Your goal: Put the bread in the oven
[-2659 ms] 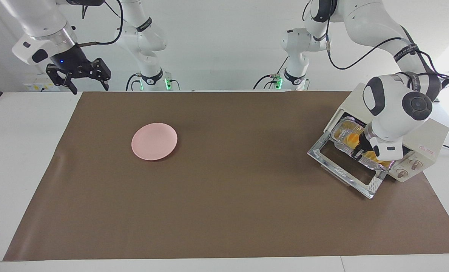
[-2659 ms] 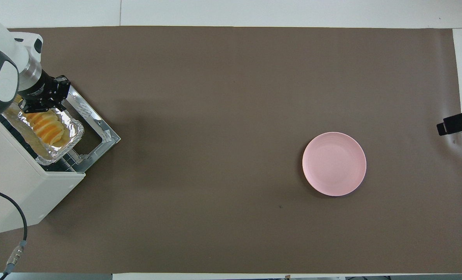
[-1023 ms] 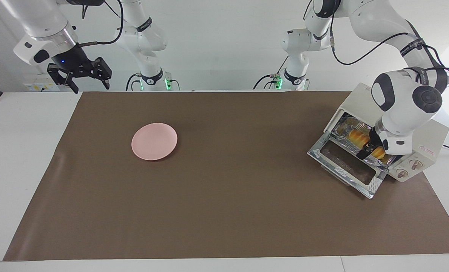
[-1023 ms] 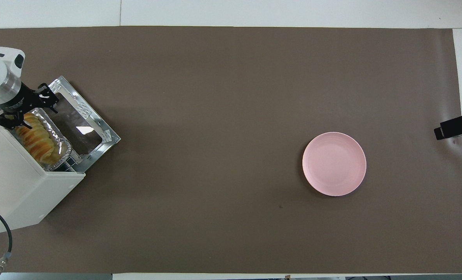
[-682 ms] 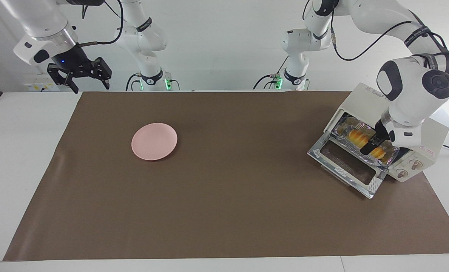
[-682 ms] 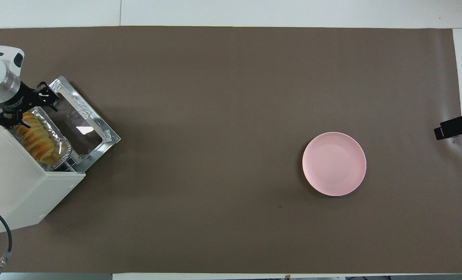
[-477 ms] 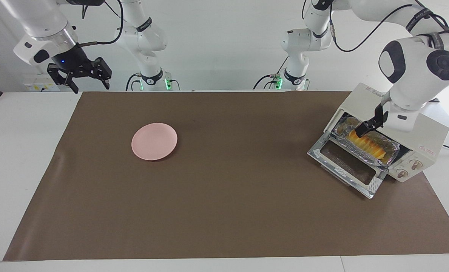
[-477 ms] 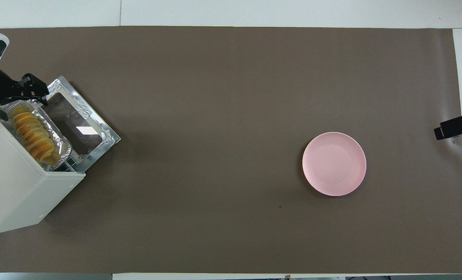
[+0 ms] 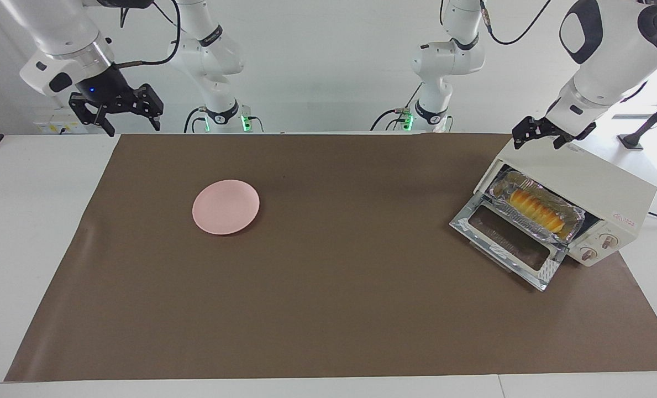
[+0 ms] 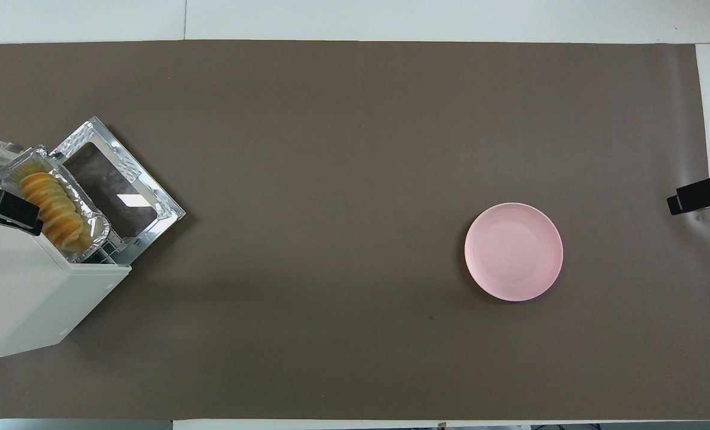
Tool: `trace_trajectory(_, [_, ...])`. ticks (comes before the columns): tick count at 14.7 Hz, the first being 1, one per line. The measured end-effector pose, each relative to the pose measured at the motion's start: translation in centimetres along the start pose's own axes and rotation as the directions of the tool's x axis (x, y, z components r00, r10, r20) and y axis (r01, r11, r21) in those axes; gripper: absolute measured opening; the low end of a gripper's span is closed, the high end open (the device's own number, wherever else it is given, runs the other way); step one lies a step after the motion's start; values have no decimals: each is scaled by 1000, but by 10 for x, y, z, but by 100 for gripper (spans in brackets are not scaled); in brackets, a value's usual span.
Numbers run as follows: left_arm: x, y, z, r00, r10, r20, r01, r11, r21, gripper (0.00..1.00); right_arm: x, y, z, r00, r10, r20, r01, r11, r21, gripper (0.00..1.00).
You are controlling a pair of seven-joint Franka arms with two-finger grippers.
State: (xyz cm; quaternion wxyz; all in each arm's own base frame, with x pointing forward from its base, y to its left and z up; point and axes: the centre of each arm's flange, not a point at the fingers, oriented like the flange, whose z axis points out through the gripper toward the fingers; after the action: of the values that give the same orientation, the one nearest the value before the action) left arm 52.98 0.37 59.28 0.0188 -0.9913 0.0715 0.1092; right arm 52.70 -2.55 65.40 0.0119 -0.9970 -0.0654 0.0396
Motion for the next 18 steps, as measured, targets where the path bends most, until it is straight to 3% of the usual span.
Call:
trace_trajectory(5, [3,36,4,997,81,5,-81,997,2,100,0,0,0,1000,0,0,0,1000,0,100])
trace_trajectory(12, [6,37,-1,996,84,-24,-83,996,5,100,0,0,0,1000,0,0,0,1000,0,100])
trace_trajectory(18, [11,71,-9,996,53,-65,-52,999,14,100,0,0,0,1000,0,0,0,1000,0,100])
